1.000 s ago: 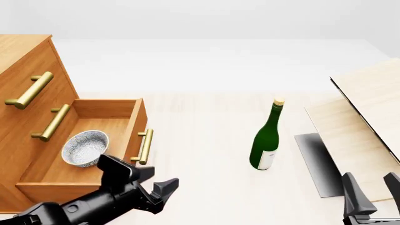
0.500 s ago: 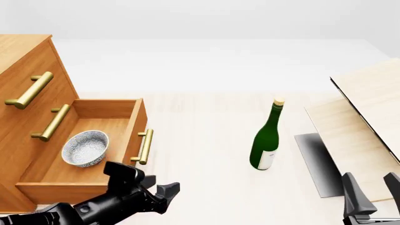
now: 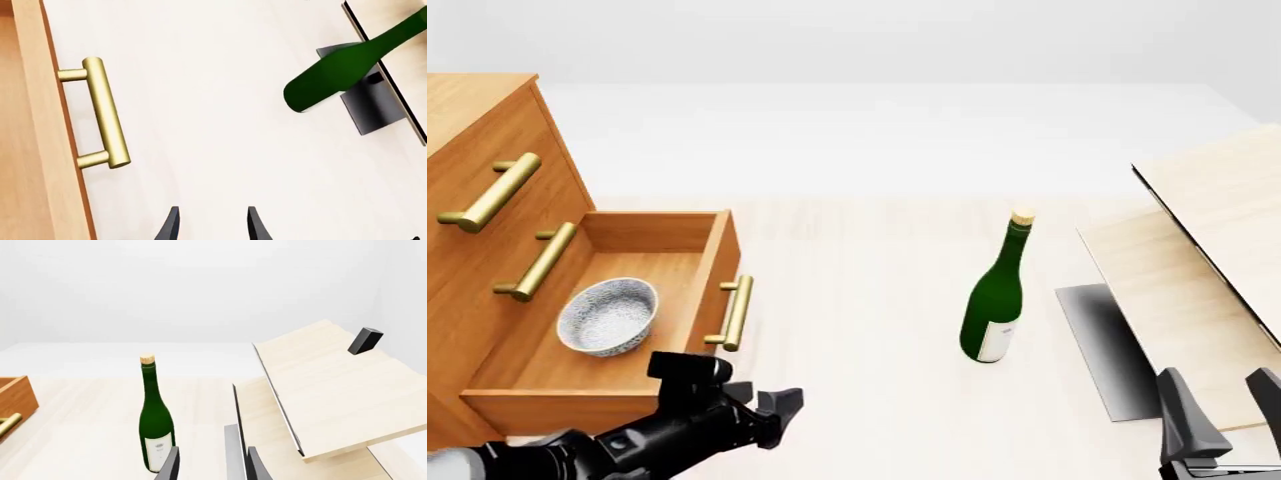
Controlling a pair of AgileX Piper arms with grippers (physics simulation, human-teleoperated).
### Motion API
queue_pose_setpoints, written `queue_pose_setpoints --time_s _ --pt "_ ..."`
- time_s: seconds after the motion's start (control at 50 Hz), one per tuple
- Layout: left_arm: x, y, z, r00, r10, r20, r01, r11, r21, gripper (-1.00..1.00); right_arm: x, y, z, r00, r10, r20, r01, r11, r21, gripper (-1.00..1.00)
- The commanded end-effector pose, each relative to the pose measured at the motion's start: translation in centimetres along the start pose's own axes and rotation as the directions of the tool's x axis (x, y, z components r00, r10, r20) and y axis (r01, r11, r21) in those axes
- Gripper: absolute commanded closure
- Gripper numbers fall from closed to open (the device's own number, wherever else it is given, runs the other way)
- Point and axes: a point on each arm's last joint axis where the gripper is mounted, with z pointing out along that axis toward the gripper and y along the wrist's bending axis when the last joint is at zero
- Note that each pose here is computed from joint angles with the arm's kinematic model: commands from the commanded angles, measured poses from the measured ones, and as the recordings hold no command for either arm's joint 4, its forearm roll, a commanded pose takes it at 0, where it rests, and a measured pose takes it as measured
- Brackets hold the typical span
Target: Put the bowl in the bottom drawer of the cabinet and close it.
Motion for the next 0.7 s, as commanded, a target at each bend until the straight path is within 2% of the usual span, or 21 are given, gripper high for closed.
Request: queue_pose_setpoints --time_s 0.02,0.38,0.7 --pt "0.3 1.0 0.6 0.998 -0.057 -0.005 0.056 0.998 -0.038 -1.00 0.0 0.0 0.0 1.000 0.000 0.000 0.000 1.000 0.000 -1.00" --pt "0.0 2.9 0.9 0.993 -0.116 0.016 0.117 0.987 -0.105 -1.00 0.0 0.0 0.0 1.000 0.000 0.000 0.000 1.000 0.000 -1.00" --pt "-1.0 4.9 0.1 0.992 -0.116 0.056 0.125 0.975 -0.182 -1.00 0.0 0.0 0.0 1.000 0.000 0.000 0.000 1.000 0.000 -1.00"
